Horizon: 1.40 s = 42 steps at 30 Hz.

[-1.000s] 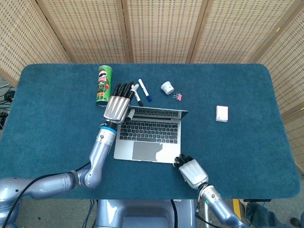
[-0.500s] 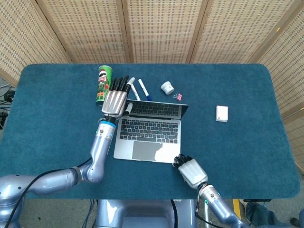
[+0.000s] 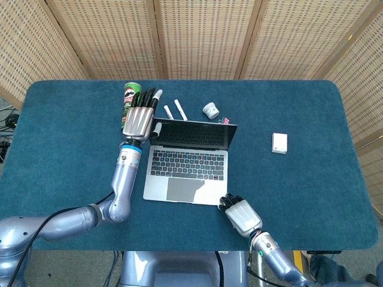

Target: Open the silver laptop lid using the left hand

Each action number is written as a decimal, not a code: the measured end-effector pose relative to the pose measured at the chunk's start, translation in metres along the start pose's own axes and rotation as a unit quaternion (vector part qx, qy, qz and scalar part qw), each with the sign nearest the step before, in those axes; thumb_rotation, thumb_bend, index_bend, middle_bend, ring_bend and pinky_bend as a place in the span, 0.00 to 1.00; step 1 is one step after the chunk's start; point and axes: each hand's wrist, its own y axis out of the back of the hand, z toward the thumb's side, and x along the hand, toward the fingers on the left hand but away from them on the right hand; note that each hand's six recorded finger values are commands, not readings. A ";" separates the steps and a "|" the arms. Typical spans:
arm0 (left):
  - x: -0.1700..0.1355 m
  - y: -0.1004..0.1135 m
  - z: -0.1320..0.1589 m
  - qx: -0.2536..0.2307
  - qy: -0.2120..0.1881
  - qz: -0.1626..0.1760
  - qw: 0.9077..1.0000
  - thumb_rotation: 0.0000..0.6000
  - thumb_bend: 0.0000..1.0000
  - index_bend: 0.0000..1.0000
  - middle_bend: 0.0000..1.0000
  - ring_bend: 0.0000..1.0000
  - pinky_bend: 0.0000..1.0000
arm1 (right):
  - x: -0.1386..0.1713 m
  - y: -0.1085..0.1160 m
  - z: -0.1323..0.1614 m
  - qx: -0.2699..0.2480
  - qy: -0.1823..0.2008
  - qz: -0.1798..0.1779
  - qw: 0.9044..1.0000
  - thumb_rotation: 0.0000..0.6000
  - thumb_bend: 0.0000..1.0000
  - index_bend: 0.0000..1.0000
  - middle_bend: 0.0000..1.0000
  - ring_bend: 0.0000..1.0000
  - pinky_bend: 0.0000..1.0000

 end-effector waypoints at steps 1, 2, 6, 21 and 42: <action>0.001 0.000 -0.001 -0.001 0.002 0.000 1.000 1.00 0.43 0.00 0.00 0.00 0.00 | 0.000 0.000 0.000 0.000 0.000 0.000 1.000 1.00 0.98 0.25 0.20 0.09 0.24; 0.001 -0.001 -0.003 -0.001 0.004 -0.001 1.000 1.00 0.43 0.00 0.00 0.00 0.00 | 0.000 0.000 0.000 0.001 0.001 0.000 1.000 1.00 0.98 0.25 0.20 0.09 0.24; 0.004 -0.002 -0.009 -0.001 0.010 -0.002 1.000 1.00 0.43 0.00 0.00 0.00 0.00 | -0.001 -0.001 0.001 0.001 0.003 0.001 1.000 1.00 0.98 0.25 0.20 0.10 0.24; 0.009 0.004 -0.021 -0.006 0.022 0.004 1.000 1.00 0.43 0.00 0.00 0.00 0.00 | -0.001 -0.002 0.001 0.002 0.001 0.002 1.000 1.00 0.98 0.25 0.20 0.10 0.24; -0.040 0.060 -0.049 -0.013 -0.054 0.041 0.998 1.00 0.42 0.00 0.00 0.00 0.00 | 0.011 0.047 -0.025 -0.023 -0.028 -0.102 0.994 1.00 0.98 0.25 0.20 0.10 0.24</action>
